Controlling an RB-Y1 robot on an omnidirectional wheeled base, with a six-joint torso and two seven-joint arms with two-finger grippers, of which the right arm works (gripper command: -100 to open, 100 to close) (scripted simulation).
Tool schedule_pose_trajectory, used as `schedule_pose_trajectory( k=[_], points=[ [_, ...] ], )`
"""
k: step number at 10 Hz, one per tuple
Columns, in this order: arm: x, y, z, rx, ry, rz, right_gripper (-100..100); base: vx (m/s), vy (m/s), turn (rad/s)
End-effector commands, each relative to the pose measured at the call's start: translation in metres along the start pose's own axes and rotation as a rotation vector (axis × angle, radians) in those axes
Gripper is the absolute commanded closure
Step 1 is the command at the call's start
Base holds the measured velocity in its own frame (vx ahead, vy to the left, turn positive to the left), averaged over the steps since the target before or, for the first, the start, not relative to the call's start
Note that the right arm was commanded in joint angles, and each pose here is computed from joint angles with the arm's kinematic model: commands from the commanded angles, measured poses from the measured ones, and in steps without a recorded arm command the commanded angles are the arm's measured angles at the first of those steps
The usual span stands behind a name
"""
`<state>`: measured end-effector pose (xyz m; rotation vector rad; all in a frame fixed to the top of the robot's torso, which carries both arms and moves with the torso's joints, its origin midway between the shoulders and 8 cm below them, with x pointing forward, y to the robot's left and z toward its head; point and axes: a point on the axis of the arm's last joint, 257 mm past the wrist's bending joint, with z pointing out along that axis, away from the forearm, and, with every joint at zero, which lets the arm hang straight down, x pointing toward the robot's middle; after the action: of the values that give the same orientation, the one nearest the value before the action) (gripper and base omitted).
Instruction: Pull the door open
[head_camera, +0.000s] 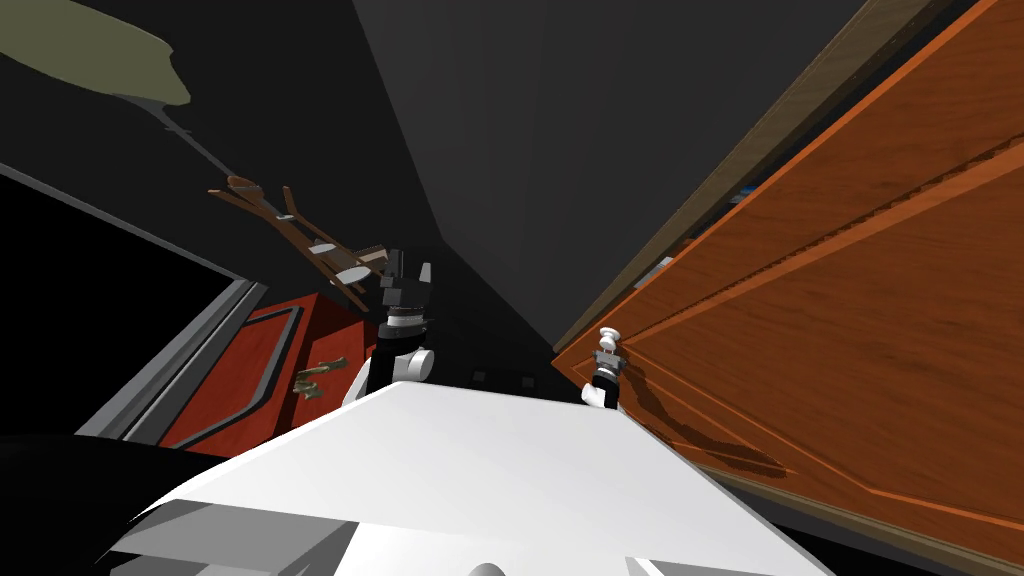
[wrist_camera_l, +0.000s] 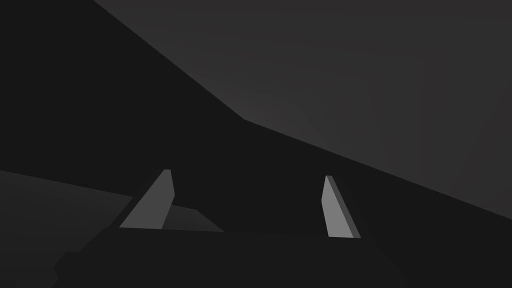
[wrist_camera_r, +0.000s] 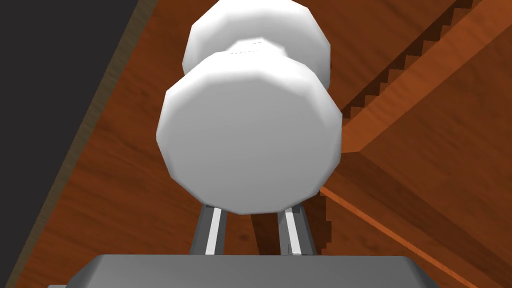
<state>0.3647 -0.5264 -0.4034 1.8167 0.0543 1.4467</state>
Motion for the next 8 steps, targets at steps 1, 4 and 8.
schedule_pose_trajectory(
  k=[1, 4, 8],
  points=[
    [0.0122, 0.0051, 0.0085, -0.019, 0.031, 0.056, 100, -0.053, 0.002, 0.09],
    [0.0111, 0.0065, 0.0085, -0.022, 0.028, 0.112, 100, -0.031, 0.001, 0.04],
    [0.0079, 0.0105, 0.0085, -0.033, 0.021, 0.228, 100, -0.033, 0.003, 0.054]
  ],
)
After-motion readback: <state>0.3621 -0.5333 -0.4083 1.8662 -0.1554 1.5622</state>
